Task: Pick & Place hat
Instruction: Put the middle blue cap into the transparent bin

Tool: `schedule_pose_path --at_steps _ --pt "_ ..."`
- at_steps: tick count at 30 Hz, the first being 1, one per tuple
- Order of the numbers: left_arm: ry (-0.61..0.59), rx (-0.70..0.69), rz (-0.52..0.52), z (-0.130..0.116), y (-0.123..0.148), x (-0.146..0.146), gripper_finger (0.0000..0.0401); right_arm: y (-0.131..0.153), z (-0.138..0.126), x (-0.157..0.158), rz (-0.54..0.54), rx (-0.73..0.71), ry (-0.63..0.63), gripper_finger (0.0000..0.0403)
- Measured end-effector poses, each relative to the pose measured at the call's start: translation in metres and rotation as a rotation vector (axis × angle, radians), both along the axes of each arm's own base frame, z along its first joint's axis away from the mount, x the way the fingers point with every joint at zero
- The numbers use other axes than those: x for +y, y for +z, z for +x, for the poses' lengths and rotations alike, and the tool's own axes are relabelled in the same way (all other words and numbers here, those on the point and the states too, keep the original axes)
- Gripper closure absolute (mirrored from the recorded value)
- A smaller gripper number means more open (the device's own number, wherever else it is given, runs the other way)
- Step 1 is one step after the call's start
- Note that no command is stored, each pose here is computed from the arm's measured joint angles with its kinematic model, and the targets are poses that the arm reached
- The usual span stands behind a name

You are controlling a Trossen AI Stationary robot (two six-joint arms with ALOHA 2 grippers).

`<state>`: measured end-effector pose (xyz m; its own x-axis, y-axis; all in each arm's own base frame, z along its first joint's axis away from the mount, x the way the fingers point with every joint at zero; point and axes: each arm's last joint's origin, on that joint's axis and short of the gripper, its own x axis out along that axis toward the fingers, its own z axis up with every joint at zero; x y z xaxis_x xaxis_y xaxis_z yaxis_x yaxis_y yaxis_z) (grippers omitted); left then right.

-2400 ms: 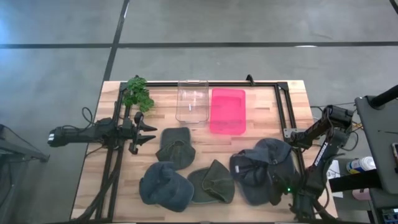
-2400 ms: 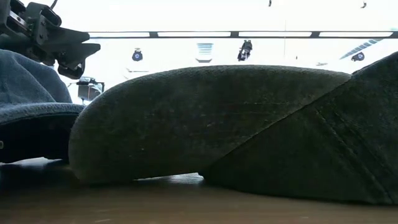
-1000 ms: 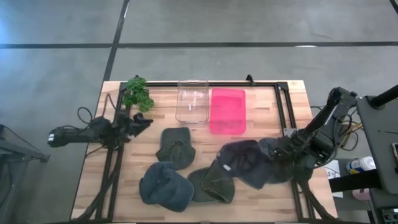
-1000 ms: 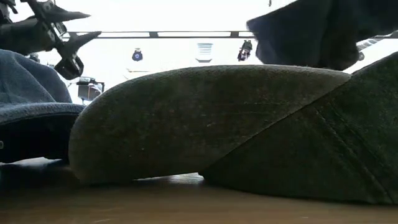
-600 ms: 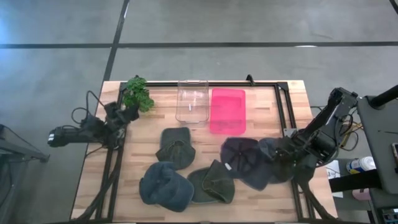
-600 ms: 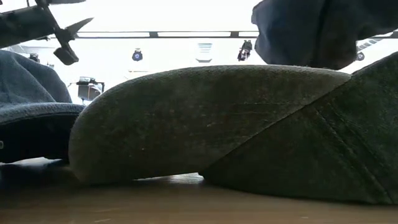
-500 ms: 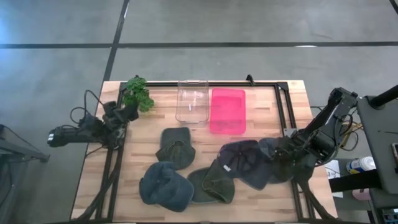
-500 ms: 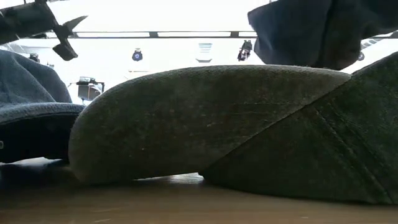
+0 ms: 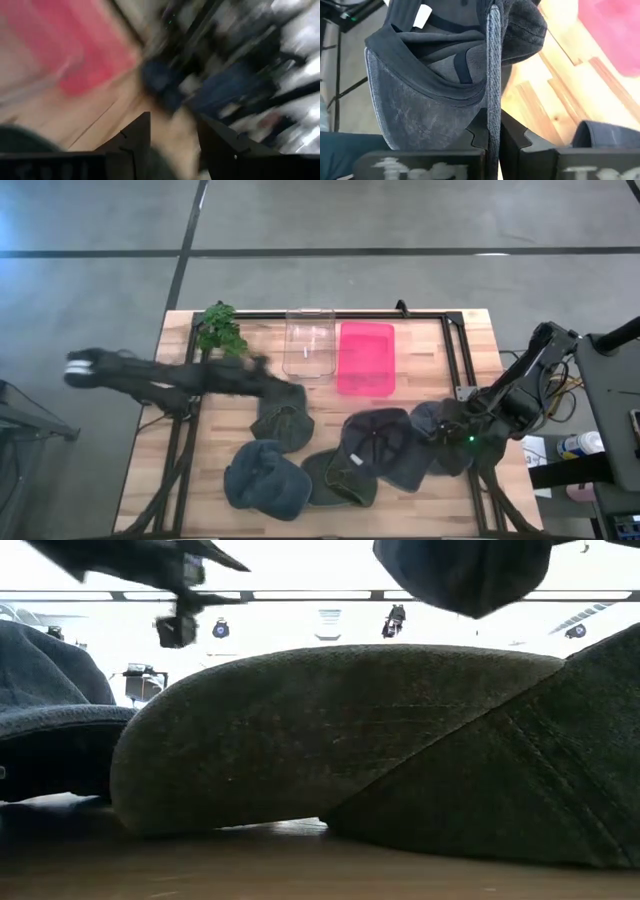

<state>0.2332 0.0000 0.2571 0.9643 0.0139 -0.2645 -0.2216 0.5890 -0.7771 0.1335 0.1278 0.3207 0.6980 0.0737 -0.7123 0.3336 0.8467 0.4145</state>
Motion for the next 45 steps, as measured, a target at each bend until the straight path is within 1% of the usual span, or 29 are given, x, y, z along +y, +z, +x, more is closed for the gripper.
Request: schedule_pose_path --at_steps 2,3,5,8,10,12,15,17,20,22,24,25,27,30,31,33,37,40,42,45 --pt "-0.072 0.103 0.036 0.031 -0.009 -0.002 0.0248 0.005 0.0 0.0 0.0 -0.012 0.01 0.039" --pt "-0.112 0.108 0.046 0.047 -0.007 -0.003 0.0248 0.006 0.0 0.0 0.0 -0.016 0.013 0.039" --pt "-0.211 0.071 0.057 0.079 0.0 -0.005 0.0248 0.006 0.0 0.0 -0.001 -0.016 0.014 0.039" --pt "-0.328 0.101 0.05 0.12 -0.006 -0.008 0.0248 0.002 0.001 0.0 0.003 0.003 -0.009 0.039" --pt "-0.376 0.102 0.057 0.141 -0.006 -0.01 0.0248 -0.001 0.002 0.002 0.0 0.015 -0.02 0.039" --pt "-0.424 0.031 0.074 0.161 0.008 -0.013 0.0248 -0.004 0.004 0.004 -0.014 0.022 -0.025 0.039" --pt "-0.505 -0.019 0.073 0.185 0.017 -0.017 0.0248 -0.01 0.011 0.006 -0.033 0.054 -0.045 0.039" --pt "-0.525 0.006 0.078 0.196 0.016 -0.02 0.0248 -0.016 0.014 0.007 -0.044 0.107 -0.062 0.039" --pt "-0.545 0.005 0.121 0.205 0.028 -0.023 0.0248 -0.023 0.017 0.008 -0.091 0.133 -0.098 0.039" --pt "-0.544 0.041 0.139 0.208 0.034 -0.024 0.0248 -0.024 0.021 0.006 -0.121 0.116 -0.133 0.039" --pt "-0.525 0.137 0.134 0.21 0.029 -0.025 0.0248 -0.024 0.025 0.001 -0.127 0.107 -0.174 0.039" --pt "-0.507 0.163 0.14 0.213 0.027 -0.026 0.0248 -0.025 0.027 -0.003 -0.122 0.11 -0.201 0.039" --pt "-0.458 0.173 0.176 0.217 0.027 -0.03 0.0248 -0.031 0.031 -0.009 -0.121 0.124 -0.247 0.039" --pt "-0.372 0.126 0.267 0.221 0.048 -0.036 0.0248 -0.034 0.04 -0.013 -0.102 0.093 -0.256 0.039" --pt "-0.338 0.141 0.291 0.221 0.051 -0.037 0.0248 -0.034 0.044 -0.014 -0.086 0.079 -0.249 0.039" --pt "-0.285 0.165 0.318 0.224 0.05 -0.04 0.0248 -0.035 0.05 -0.016 -0.056 0.062 -0.234 0.039" --pt "-0.278 0.228 0.325 0.233 0.034 -0.045 0.0248 -0.043 0.064 -0.02 -0.067 0.068 -0.249 0.039" --pt "-0.254 0.335 0.354 0.229 0.03 -0.048 0.0248 -0.042 0.072 -0.02 -0.085 0.023 -0.21 0.039" --pt "-0.223 0.423 0.38 0.225 0.021 -0.05 0.0248 -0.04 0.074 -0.019 -0.086 0.009 -0.186 0.039" --pt "-0.215 0.488 0.439 0.224 0.006 -0.054 0.0248 -0.041 0.073 -0.019 -0.09 0.02 -0.178 0.039"
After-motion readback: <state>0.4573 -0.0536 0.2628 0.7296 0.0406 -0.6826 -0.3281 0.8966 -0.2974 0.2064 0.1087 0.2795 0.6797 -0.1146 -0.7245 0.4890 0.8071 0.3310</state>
